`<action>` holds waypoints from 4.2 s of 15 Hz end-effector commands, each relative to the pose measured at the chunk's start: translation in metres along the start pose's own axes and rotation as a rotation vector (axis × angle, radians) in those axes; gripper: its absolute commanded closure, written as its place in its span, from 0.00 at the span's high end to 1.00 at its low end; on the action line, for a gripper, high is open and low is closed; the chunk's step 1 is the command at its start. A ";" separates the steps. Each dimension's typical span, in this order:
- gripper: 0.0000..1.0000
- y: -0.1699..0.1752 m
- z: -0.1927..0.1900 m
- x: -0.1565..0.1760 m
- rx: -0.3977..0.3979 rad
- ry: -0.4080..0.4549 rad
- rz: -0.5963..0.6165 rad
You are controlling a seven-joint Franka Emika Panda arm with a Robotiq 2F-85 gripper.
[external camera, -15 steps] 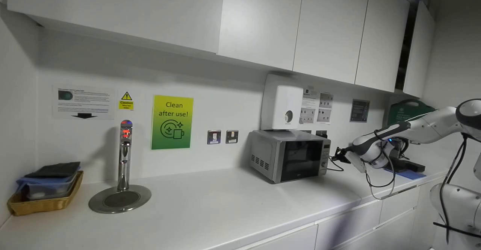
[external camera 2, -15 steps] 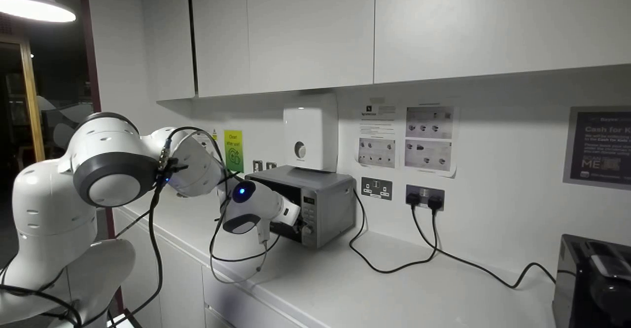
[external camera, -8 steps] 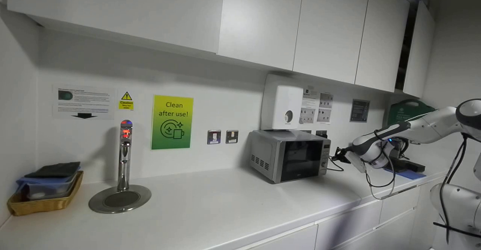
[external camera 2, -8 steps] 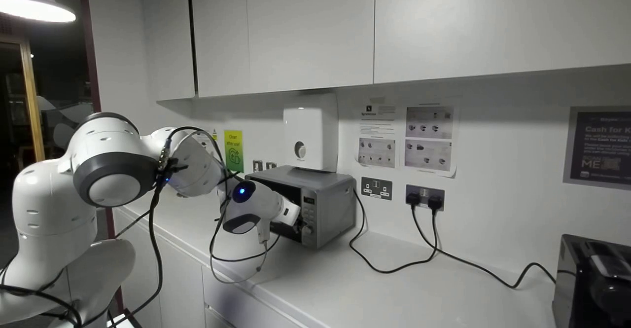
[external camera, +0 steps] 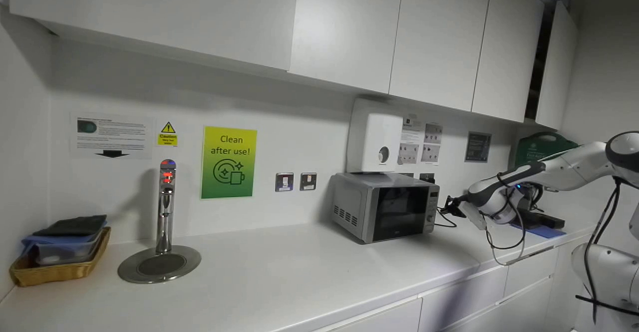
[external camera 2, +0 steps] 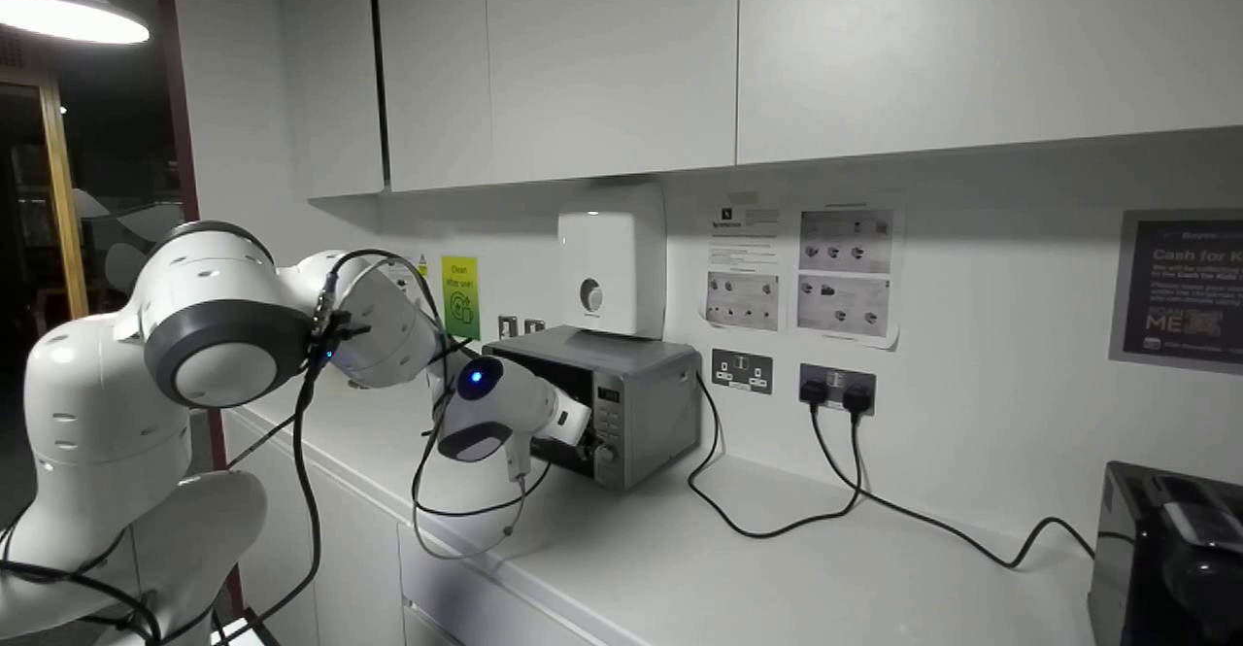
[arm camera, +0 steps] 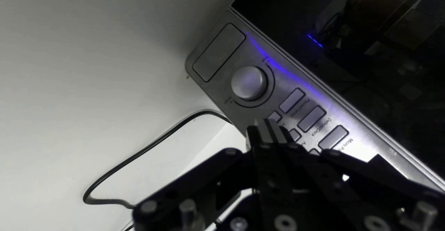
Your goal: Press a button on the right side of the microwave
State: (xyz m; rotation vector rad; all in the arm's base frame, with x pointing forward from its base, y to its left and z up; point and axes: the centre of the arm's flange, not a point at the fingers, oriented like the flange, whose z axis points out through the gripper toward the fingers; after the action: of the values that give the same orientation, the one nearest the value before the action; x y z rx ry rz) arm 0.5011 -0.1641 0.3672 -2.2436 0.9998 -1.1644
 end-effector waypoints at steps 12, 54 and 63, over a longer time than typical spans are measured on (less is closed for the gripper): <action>0.00 -0.003 0.015 0.001 0.011 0.023 0.013; 0.00 -0.001 0.042 -0.007 -0.002 0.028 -0.007; 0.00 -0.005 0.047 -0.010 0.000 0.029 -0.005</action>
State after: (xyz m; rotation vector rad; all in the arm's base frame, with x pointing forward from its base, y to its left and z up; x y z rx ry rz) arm 0.5307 -0.1627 0.3562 -2.2635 0.9924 -1.1658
